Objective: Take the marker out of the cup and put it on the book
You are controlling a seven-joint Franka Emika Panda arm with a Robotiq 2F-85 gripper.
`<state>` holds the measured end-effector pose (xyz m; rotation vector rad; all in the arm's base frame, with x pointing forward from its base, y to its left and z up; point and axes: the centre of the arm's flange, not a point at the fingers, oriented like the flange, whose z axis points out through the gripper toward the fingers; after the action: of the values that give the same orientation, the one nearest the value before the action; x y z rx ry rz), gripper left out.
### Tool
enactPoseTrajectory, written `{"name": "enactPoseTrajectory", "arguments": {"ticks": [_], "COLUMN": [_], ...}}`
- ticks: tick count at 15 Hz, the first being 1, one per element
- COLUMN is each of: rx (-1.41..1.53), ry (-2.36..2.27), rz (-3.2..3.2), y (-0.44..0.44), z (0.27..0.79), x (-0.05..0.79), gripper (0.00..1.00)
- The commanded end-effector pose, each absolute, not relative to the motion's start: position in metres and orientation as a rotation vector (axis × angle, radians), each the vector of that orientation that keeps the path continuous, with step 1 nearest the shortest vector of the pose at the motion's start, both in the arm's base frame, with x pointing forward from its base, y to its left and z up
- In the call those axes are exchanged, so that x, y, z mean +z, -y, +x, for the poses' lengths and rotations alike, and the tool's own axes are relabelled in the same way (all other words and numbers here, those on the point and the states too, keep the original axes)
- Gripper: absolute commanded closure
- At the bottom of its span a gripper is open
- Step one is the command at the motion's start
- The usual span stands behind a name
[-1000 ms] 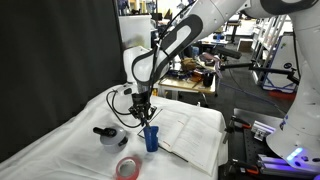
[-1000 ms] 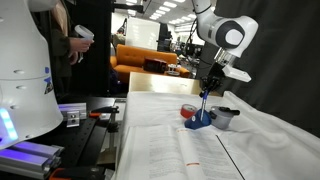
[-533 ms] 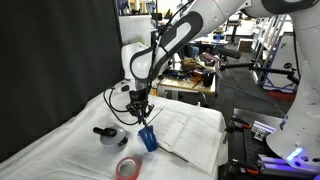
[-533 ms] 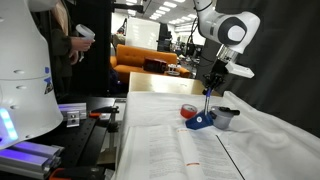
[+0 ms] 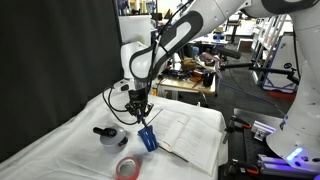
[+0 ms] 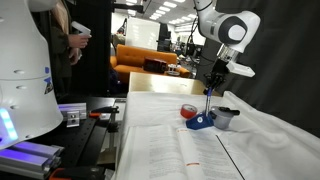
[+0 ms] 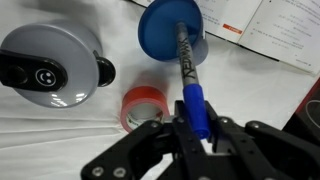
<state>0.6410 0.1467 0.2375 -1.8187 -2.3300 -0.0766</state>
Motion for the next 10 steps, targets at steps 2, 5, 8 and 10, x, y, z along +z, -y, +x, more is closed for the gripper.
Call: {"name": "enactPoseTrajectory", "arguments": {"ticks": [2, 5, 8, 10], "rx": [-0.074, -0.106, -0.124, -0.137], "ry": [2.492, 2.532, 2.557, 2.571], "rz": [-1.721, -1.684, -1.665, -1.658], "y": [-0.162, -0.185, -0.199, -0.201], "z": [0.646, 0.642, 0.639, 0.639], "x": [0.259, 0.276, 0.290, 0.296], "gripper": [0.95, 0.95, 0.95, 0.95]}}
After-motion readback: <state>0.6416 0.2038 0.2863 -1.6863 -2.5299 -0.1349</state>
